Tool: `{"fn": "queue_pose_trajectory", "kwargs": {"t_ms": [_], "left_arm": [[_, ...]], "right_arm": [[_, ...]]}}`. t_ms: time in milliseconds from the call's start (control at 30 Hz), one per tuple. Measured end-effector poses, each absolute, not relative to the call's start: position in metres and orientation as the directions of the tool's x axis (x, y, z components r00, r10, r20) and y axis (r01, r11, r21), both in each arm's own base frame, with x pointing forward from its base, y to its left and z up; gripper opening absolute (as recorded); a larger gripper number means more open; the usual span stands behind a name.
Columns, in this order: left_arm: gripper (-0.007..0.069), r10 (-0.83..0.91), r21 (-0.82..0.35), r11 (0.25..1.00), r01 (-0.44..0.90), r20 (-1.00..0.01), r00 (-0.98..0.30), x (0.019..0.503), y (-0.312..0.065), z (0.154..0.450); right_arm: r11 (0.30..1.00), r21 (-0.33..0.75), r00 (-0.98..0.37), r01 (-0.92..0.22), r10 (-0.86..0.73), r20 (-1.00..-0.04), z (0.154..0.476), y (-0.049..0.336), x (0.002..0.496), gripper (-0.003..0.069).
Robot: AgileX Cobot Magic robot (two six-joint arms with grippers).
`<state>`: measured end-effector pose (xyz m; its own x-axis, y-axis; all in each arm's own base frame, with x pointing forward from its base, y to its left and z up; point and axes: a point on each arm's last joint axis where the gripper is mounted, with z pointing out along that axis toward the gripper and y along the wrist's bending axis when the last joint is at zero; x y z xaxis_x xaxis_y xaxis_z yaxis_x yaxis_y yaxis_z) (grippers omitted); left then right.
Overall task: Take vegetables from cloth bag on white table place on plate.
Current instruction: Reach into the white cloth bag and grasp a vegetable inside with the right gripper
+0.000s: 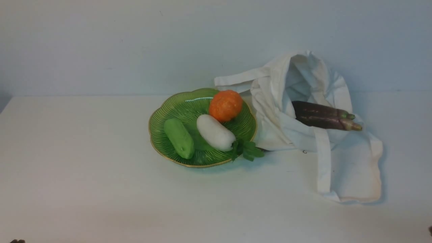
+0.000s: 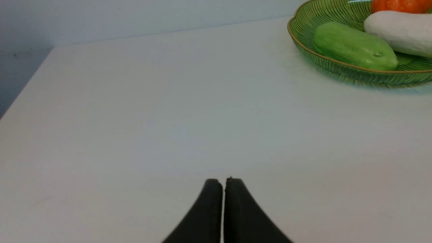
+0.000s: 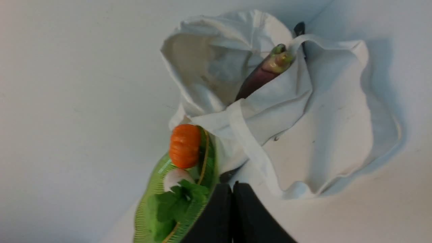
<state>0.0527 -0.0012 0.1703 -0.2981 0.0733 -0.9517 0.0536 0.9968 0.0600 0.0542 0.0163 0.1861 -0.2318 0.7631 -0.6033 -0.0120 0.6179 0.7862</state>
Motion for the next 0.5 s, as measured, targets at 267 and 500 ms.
{"fn": "queue_pose_trajectory", "kwargs": {"t_ms": [267, 500], "left_arm": [[-0.0005, 0.073, 0.060, 0.997, 0.054, -0.952, -0.298, 0.053, -0.001, 0.170], [-0.0005, 0.073, 0.060, 0.997, 0.054, -0.952, -0.298, 0.053, -0.001, 0.170]], "right_arm": [[0.605, 0.795, -0.186, -0.053, 0.776, -0.603, 0.196, 0.015, 0.054, -0.0015], [0.870, 0.459, 0.006, -0.181, 0.467, -0.884, 0.266, 0.013, 0.045, -0.0015]]}}
